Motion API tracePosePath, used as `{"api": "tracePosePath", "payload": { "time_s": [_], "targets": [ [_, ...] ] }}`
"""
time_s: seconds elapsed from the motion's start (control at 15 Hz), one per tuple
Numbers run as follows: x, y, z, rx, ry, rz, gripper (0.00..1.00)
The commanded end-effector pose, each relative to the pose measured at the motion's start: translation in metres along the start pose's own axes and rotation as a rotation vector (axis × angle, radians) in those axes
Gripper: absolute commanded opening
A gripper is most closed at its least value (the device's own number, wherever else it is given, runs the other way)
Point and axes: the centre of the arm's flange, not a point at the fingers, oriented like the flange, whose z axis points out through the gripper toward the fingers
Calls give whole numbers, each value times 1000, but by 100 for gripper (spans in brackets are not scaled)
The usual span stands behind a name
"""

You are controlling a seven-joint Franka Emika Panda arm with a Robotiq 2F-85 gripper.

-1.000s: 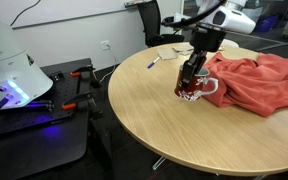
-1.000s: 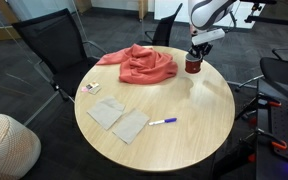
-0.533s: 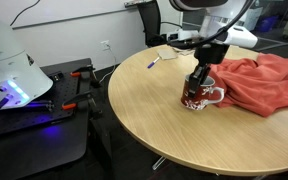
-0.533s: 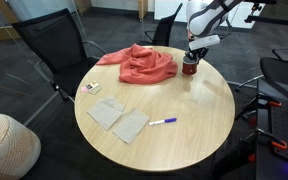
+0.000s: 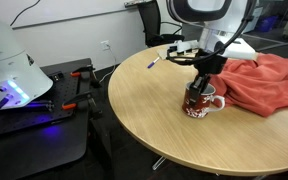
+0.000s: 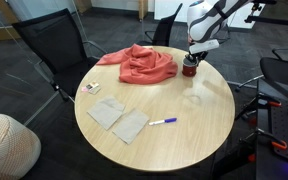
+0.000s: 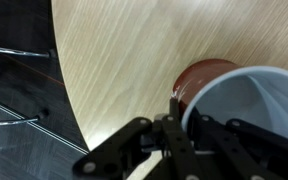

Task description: Move the mug to the right

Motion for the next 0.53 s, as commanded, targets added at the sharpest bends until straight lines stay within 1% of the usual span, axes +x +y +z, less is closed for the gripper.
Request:
{"api": "tracePosePath", "payload": {
  "time_s": [0.0, 0.07, 0.27, 0.33, 0.47],
  "targets": [
    [0, 8, -7, 16, 25, -1, 35],
    [-2, 15, -11, 25, 38, 1, 40],
    [-8, 37, -31, 65, 101, 10, 64],
    [-10, 43, -37, 76, 118, 12, 70],
    [-20, 55, -58, 94, 140, 16, 85]
  ]
}}
